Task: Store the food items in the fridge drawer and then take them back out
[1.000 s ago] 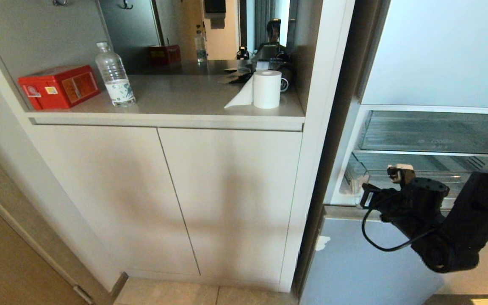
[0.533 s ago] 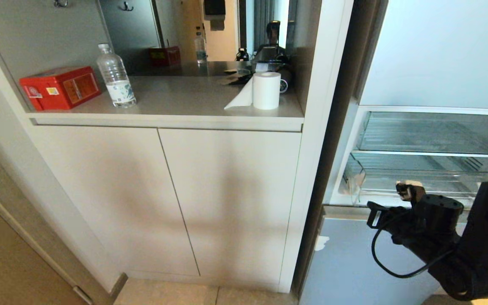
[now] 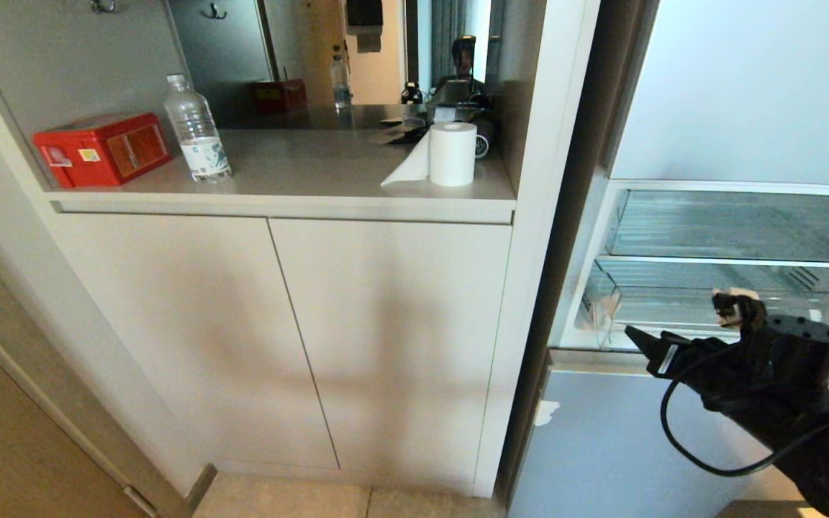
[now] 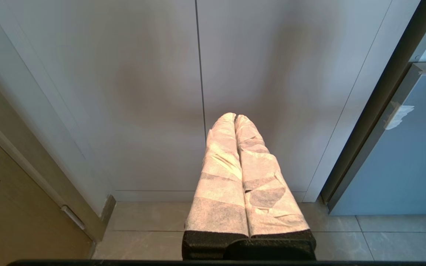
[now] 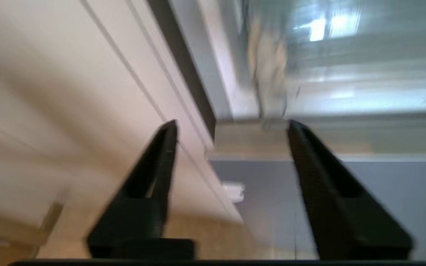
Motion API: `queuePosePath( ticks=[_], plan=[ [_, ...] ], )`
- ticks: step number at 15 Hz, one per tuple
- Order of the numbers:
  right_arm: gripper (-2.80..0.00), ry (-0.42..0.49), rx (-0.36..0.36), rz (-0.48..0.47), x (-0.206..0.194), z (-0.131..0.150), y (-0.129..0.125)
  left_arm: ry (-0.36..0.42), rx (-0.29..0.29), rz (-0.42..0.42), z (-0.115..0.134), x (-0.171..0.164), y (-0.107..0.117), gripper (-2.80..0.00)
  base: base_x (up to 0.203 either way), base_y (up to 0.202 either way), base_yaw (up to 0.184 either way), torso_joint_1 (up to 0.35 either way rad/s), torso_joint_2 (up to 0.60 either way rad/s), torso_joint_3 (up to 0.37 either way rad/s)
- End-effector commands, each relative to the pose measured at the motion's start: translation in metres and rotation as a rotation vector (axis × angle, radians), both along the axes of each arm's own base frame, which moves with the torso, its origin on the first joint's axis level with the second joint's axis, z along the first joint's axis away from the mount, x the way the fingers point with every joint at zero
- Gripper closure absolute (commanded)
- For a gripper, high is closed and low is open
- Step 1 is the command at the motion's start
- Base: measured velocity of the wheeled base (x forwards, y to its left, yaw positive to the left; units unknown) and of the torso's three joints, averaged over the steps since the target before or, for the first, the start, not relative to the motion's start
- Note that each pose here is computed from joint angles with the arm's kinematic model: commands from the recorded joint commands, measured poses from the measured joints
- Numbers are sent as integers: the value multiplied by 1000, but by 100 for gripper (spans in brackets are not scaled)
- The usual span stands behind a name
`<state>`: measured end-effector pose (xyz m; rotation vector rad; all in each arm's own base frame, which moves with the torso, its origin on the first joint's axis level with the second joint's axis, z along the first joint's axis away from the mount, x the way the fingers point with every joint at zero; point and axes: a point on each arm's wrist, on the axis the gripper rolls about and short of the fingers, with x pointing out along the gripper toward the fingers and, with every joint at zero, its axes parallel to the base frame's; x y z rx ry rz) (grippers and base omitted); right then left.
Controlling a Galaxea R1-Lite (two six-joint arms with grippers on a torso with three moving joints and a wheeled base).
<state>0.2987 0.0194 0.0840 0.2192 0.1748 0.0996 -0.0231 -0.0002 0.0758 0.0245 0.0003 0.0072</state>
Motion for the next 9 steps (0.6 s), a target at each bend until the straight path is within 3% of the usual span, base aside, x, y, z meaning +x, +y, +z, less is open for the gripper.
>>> queuePosePath(
  ticks=[1,6,9],
  plan=[
    [-280,-17,2,-20,1,34,-6,1,0,0,0,0,0,0,0,0,0,0,0,0],
    [-280,114,-14,-85,53,93,-44,1,0,0,0,0,0,0,0,0,0,0,0,0],
    [-280,271,-51,-65,90,79,-67,1,0,0,0,0,0,0,0,0,0,0,0,0]
  ],
)
